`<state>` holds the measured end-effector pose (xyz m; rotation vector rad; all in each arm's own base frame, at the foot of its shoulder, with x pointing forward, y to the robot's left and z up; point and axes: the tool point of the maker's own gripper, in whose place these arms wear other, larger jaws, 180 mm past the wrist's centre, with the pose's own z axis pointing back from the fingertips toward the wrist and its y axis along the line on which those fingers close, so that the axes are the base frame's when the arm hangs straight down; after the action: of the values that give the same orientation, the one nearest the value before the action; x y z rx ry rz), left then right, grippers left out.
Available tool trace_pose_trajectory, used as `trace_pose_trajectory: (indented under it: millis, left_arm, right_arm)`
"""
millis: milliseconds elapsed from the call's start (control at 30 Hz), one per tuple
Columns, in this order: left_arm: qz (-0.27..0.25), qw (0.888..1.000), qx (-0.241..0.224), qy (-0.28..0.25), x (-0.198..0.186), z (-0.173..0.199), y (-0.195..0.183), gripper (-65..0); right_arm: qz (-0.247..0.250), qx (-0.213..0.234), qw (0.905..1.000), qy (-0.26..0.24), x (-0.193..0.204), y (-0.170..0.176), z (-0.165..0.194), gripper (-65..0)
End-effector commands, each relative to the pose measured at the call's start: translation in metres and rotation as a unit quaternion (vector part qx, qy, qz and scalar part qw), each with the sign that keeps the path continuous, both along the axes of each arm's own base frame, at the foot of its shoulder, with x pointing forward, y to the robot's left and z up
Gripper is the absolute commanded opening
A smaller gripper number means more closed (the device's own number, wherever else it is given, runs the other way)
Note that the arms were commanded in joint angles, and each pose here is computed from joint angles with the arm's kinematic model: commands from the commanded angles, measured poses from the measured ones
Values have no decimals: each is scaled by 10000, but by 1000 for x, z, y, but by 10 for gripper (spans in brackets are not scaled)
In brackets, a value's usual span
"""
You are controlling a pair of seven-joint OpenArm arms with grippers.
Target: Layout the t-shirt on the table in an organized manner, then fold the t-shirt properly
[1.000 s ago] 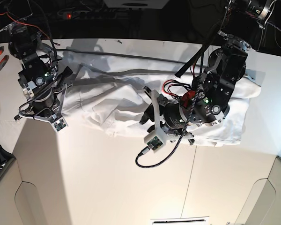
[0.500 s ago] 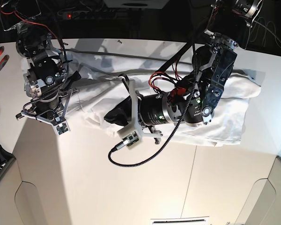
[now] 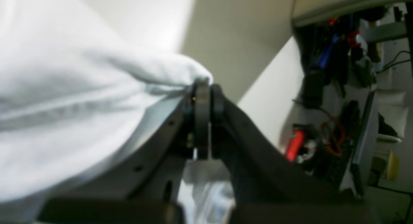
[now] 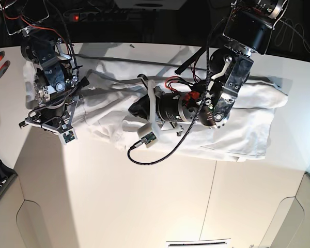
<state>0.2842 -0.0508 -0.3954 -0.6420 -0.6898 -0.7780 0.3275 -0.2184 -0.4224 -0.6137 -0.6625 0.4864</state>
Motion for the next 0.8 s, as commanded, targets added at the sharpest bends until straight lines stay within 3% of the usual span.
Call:
trace_pose_trajectory:
  millis: [0,267,667,767]
  left_arm:
    - [-10,9996,-186,-202,9,15,-4,-642]
    - [9,9997,20,-240,11,9,6,-641]
    - [39,9996,98,-260,12,8,8,-641]
    - [38,9996,98,-262,12,8,8,-641]
  right_arm:
    - [-31,-134,9996,-230,14,-9,12,-650]
    - [-246,-401,9989,62,28,-37,-8,-650]
    - [-324,-394,9980,-381,51,-39,14,-650]
    - [-326,-391,9978,-426,55,-39,17,-591]
